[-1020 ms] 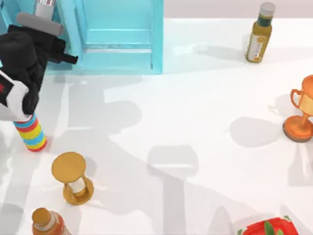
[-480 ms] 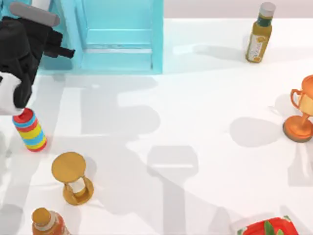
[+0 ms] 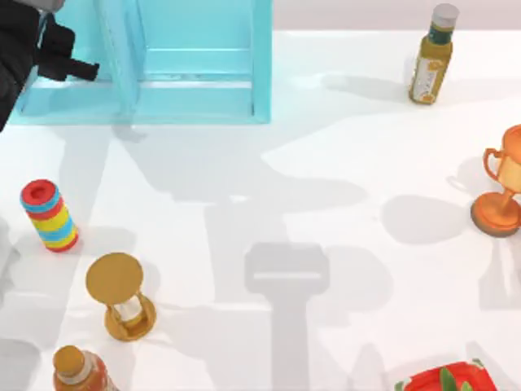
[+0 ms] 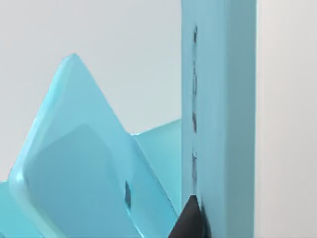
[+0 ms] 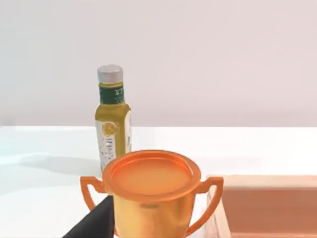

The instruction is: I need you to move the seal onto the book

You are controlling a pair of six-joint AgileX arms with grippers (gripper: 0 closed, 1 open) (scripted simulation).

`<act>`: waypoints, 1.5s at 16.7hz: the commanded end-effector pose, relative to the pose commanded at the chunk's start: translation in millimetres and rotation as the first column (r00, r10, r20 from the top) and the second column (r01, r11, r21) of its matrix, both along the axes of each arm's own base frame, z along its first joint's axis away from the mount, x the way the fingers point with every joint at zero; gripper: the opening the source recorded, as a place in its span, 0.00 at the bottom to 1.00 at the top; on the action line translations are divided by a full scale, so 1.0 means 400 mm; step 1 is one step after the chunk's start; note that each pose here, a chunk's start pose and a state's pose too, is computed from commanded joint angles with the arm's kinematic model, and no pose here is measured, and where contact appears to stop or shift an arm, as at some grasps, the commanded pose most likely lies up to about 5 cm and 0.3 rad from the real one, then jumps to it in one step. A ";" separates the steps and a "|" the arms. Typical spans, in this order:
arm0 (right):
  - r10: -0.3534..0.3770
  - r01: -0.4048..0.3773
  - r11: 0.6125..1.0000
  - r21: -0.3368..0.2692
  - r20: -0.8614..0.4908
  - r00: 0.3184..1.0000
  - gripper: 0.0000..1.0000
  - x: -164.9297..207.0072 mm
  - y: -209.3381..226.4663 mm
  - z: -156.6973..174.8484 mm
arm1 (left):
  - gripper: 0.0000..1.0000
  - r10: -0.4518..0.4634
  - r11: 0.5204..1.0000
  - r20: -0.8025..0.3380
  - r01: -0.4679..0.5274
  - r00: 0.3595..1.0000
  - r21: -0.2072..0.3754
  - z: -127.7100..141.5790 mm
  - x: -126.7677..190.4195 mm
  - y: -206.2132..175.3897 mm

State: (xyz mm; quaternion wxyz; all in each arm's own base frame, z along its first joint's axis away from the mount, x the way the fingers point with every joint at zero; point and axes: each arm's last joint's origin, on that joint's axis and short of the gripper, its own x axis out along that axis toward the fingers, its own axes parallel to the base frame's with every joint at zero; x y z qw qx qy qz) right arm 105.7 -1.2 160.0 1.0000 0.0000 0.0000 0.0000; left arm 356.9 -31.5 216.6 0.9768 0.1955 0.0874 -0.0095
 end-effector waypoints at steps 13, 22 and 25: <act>0.000 0.000 1.000 0.000 0.000 1.000 1.00 0.000 0.000 0.000 | 0.00 0.018 1.000 0.051 -0.019 0.999 0.011 0.151 -0.257 0.021; 0.000 0.000 1.000 0.000 0.000 1.000 1.00 0.000 0.000 0.000 | 0.00 0.044 0.985 0.015 -0.041 0.999 -0.166 0.153 -0.231 -0.035; 0.000 0.000 1.000 0.000 0.000 1.000 1.00 0.000 0.000 0.000 | 0.00 0.074 0.936 -0.027 -0.078 0.997 -0.344 0.155 -0.208 -0.099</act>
